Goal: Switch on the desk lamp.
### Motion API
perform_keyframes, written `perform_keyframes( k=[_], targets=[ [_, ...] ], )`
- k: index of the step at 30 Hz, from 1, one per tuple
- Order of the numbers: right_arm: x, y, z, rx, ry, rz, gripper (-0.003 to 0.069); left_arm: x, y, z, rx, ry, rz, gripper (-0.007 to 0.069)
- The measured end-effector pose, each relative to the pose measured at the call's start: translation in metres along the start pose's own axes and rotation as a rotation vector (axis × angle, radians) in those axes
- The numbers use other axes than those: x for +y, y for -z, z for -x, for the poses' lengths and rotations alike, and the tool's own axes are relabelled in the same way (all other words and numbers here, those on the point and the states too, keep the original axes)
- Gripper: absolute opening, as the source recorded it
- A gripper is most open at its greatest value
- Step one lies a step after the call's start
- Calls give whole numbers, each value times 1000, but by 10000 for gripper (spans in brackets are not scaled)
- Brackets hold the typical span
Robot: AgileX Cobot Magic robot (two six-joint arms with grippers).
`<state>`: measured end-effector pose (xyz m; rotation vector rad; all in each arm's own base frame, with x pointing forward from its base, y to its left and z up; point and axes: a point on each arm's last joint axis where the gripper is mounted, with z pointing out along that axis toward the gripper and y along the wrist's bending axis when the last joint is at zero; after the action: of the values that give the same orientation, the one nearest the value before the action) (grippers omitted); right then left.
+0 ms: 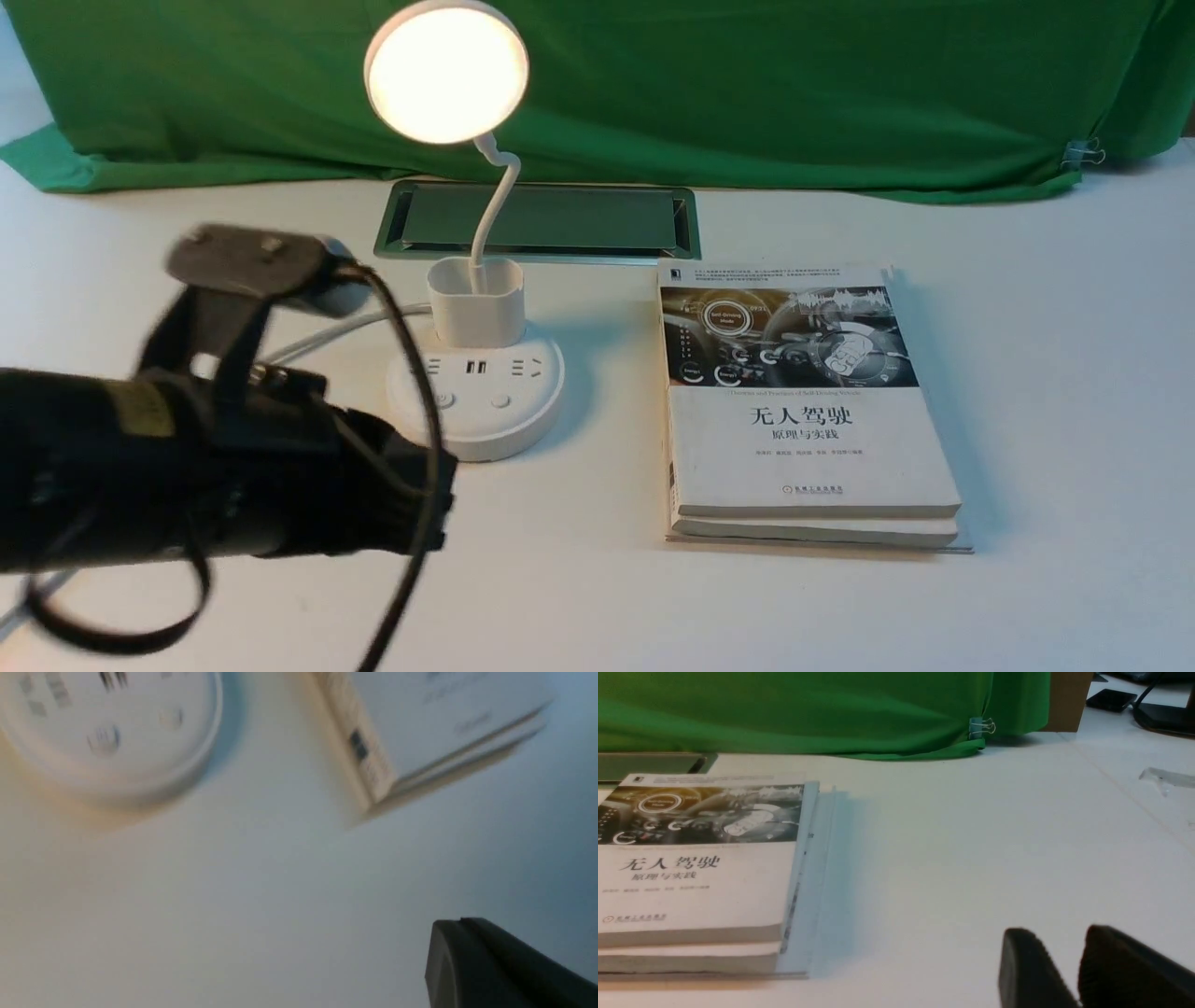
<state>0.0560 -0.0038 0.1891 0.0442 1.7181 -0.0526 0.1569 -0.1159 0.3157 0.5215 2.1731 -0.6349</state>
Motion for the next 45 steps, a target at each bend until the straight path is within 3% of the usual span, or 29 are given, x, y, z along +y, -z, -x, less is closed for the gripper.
perform_keyframes(
  k=[4, 8, 17, 25, 28, 33, 37, 41, 45],
  targets=[
    [0, 0, 0, 0, 0, 0, 239, -5, 59, -3, -355, -152, 32, 0],
    [0, 0, 0, -1, 0, 0, 239, -2, 86, -28, -560, -231, 77, 0],
    [0, 0, 0, -2, 0, 0, 239, 13, 68, -82, -495, -213, 90, 0],
    [0, 0, 0, -1, 0, 0, 239, 16, 61, -96, -427, -223, 89, 0],
    [0, 0, 0, -1, 0, 0, 239, 20, 66, -104, -505, -294, 136, 0],
    [0, 0, 0, -1, 0, 0, 239, 33, 84, -120, -824, -354, 341, 0],
    [0, 0, 0, -1, 0, 0, 238, 45, 82, -140, -956, -328, 506, 0],
    [0, 0, 0, -2, 0, 0, 238, 53, 77, -147, -902, -264, 586, 0],
    [0, 0, 0, -2, 0, 0, 238, 61, 63, -163, -694, -110, 584, 0]
  ],
)
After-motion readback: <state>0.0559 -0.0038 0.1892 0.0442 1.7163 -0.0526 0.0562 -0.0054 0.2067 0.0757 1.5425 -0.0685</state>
